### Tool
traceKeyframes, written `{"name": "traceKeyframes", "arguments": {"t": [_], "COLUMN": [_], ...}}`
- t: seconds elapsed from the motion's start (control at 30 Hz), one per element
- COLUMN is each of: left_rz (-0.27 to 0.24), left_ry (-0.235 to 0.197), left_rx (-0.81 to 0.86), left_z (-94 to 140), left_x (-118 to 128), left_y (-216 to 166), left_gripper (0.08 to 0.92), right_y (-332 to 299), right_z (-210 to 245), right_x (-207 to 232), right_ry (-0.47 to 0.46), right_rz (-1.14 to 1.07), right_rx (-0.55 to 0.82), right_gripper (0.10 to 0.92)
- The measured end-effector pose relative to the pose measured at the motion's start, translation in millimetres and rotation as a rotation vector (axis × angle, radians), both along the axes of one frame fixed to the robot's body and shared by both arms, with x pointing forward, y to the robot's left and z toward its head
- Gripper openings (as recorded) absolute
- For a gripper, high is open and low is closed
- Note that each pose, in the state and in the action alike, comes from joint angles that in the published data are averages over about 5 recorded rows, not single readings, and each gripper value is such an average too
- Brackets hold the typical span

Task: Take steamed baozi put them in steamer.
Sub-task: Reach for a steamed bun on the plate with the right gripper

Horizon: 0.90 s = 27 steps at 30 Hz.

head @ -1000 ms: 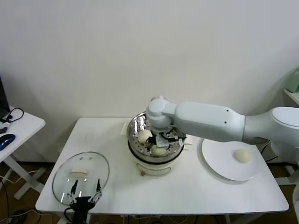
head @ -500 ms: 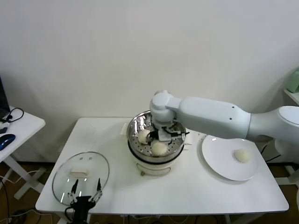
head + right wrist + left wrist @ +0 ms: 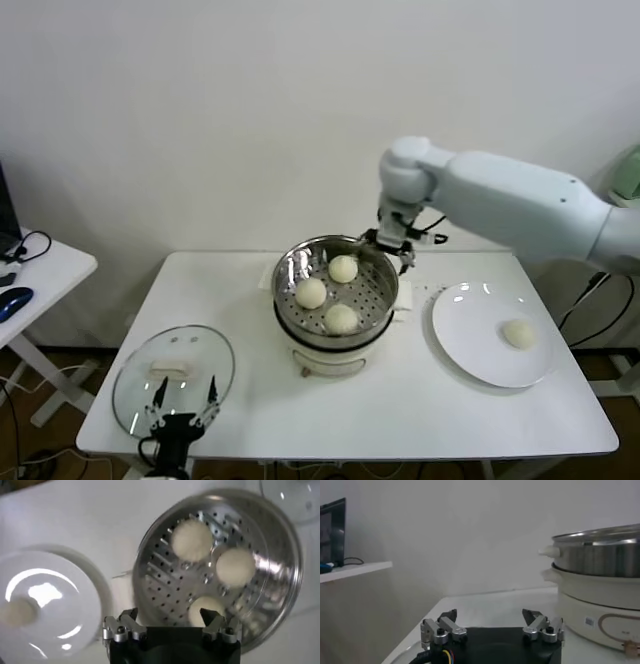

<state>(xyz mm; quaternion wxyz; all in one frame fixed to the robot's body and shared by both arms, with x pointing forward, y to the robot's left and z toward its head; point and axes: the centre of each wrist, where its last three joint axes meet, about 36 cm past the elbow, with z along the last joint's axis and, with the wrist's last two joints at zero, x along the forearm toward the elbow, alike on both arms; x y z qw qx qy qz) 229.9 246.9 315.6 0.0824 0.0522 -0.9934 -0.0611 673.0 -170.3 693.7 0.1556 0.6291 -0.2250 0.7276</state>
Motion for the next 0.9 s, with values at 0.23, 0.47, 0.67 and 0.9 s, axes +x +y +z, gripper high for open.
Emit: {"name": "traceKeyframes", "arguments": {"t": [0.23,0.47,0.67,0.9], "left_rz": [-0.013,-0.014,-0.006,0.005], "left_ry": [-0.007,-0.011,-0.011,-0.005], "left_rx": [-0.005,-0.004,-0.001,0.011], "left_z": [0.8,1.6,2.1,1.6], "left_x": [2.0,2.4,0.5,-2.2], "left_y": [-4.8,-4.5,-1.2,4.7], "left_gripper": [0.823,0.823,0.823,0.823], "right_y": [-111.7,-212.5,-264.9,-302.1], "right_z": [3.8,-18.0,-52.5,-101.0], "right_x": [22.0,17.9,9.9,0.9], "right_ry": [0.054,0.059,0.028,0.029], "right_rz": [-0.389,-0.641,-0.729,-0.805], "right_rx": [0.112,0.141,0.085,0.040], "right_gripper": [0.823,0.823,0.823,0.823]}}
